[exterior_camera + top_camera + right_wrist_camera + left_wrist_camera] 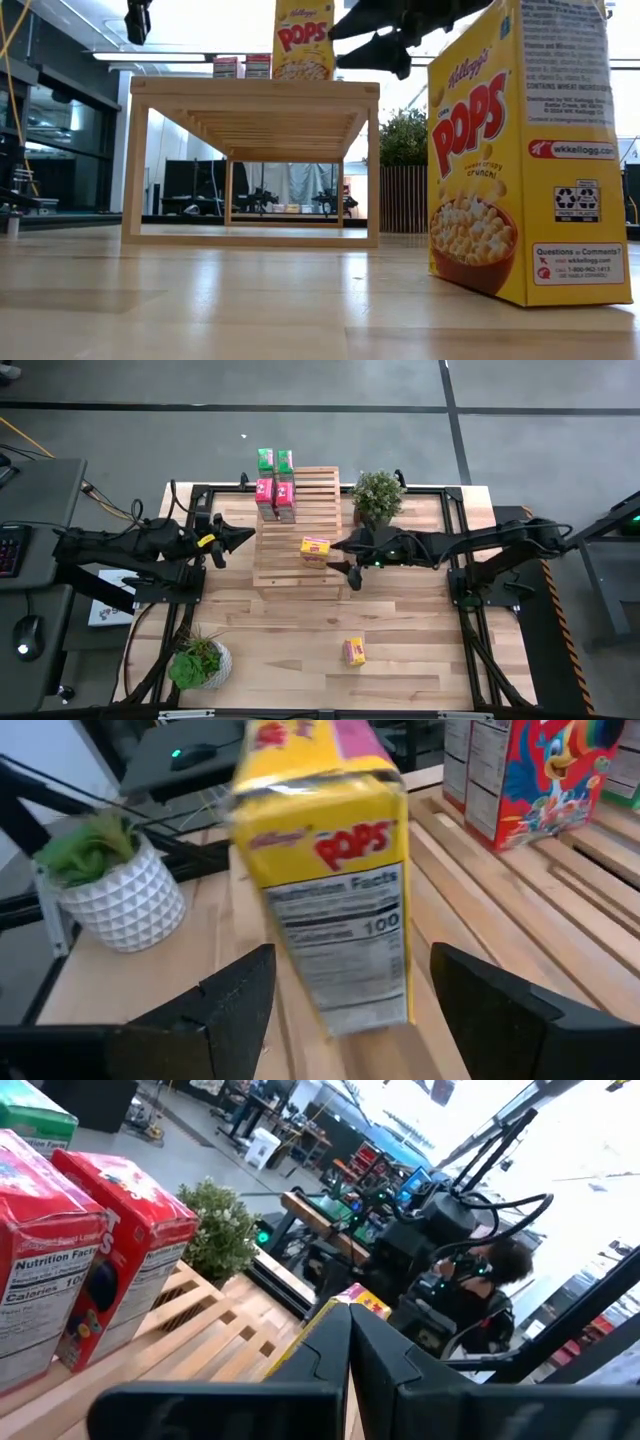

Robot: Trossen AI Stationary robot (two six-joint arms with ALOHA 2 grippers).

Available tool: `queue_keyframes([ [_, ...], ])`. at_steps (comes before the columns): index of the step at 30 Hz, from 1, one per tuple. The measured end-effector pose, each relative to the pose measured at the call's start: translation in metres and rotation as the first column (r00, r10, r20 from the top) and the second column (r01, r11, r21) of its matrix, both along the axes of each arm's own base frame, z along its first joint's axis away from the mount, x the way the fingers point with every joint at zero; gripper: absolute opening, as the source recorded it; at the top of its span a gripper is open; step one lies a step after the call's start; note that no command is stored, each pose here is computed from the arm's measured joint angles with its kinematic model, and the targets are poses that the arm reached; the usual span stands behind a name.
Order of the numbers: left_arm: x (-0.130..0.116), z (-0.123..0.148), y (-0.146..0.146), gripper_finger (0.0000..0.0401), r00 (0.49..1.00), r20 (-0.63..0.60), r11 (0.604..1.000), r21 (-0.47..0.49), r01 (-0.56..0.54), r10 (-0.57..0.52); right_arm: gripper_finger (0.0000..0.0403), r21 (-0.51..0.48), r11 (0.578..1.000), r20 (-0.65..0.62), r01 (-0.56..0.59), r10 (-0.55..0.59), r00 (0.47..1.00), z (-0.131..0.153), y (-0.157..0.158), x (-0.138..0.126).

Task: Stack cereal on shelf
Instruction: Put the right yellow cereal box on the shelf

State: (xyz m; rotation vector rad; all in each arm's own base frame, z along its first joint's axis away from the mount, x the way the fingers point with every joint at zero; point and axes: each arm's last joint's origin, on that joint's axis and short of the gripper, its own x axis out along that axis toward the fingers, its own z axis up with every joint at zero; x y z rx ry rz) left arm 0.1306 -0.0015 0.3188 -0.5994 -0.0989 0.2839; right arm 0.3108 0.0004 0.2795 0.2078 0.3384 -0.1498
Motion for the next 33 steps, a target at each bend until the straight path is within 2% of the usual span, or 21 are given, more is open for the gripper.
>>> queue_keyframes([
  [8, 0.000, 0.000, 0.000, 0.0000, 1.000, 0.005, 1.000, -0.016, 0.001, -0.001, 0.0259, -0.033, 0.999, -0.003, -0.003, 0.003, 1.000, -0.001, 0.000, 0.014],
  [20, -0.001, 0.000, 0.000, 0.0000, 1.000, 0.007, 1.000, -0.015, 0.001, -0.001, 0.0259, -0.023, 0.999, 0.036, -0.036, 0.037, 0.999, -0.011, 0.001, 0.028],
  [25, -0.016, 0.008, 0.002, 0.0000, 0.998, 0.068, 1.000, 0.016, -0.002, 0.001, 0.0257, -0.017, 0.999, 0.039, -0.030, 0.031, 0.999, -0.011, 0.002, 0.029],
  [28, -0.029, 0.013, 0.003, 0.0000, 0.993, 0.119, 0.999, 0.027, -0.021, 0.017, 0.0240, -0.001, 1.000, 0.054, -0.030, 0.030, 0.998, -0.010, 0.005, 0.029],
  [33, -0.049, 0.019, 0.006, 0.0000, 0.979, 0.201, 0.999, 0.022, -0.049, 0.044, 0.0190, -0.012, 1.000, 0.071, -0.007, 0.008, 0.997, -0.008, 0.010, 0.029],
])
